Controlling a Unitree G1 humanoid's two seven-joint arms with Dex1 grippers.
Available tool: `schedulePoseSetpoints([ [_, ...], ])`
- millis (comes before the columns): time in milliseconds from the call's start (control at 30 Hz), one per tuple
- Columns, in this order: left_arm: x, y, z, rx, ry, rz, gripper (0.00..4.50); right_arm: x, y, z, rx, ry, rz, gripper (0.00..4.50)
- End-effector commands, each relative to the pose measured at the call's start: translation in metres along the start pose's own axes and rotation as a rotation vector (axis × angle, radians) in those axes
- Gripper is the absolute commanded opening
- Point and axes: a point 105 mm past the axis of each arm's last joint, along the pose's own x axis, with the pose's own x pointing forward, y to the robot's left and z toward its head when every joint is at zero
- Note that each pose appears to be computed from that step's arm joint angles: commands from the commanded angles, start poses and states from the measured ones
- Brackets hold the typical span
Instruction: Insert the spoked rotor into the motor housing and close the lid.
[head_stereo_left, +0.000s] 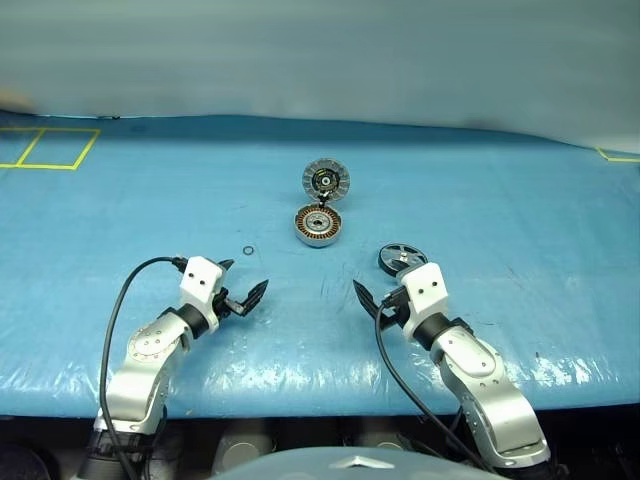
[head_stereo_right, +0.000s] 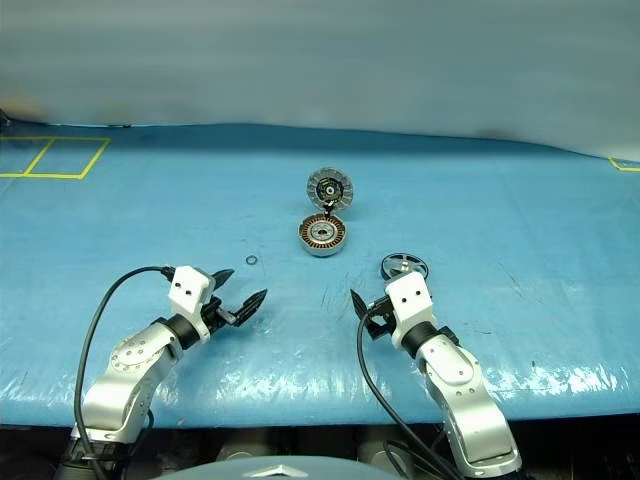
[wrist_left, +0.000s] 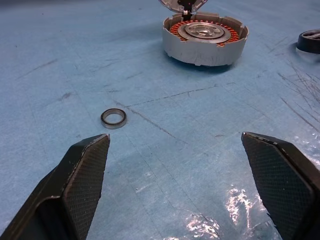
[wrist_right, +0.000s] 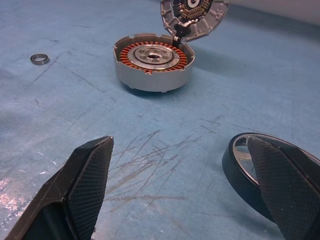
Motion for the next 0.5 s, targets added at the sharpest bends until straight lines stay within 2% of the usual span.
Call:
schedulePoseSetpoints([
  [33,-0.0009,-0.0041,0.0152,0.024,-0.042,-0.023,4.5,-0.001,-0.0006,0.0122,-0.019,-0.044,-0.002,4.48],
  [500,0.0001,-0.0029,0.0142,0.033,-0.027,-0.019,4.5,-0.0003,-0.001,0.0125,-0.023,-0.045,-0.003,4.48],
])
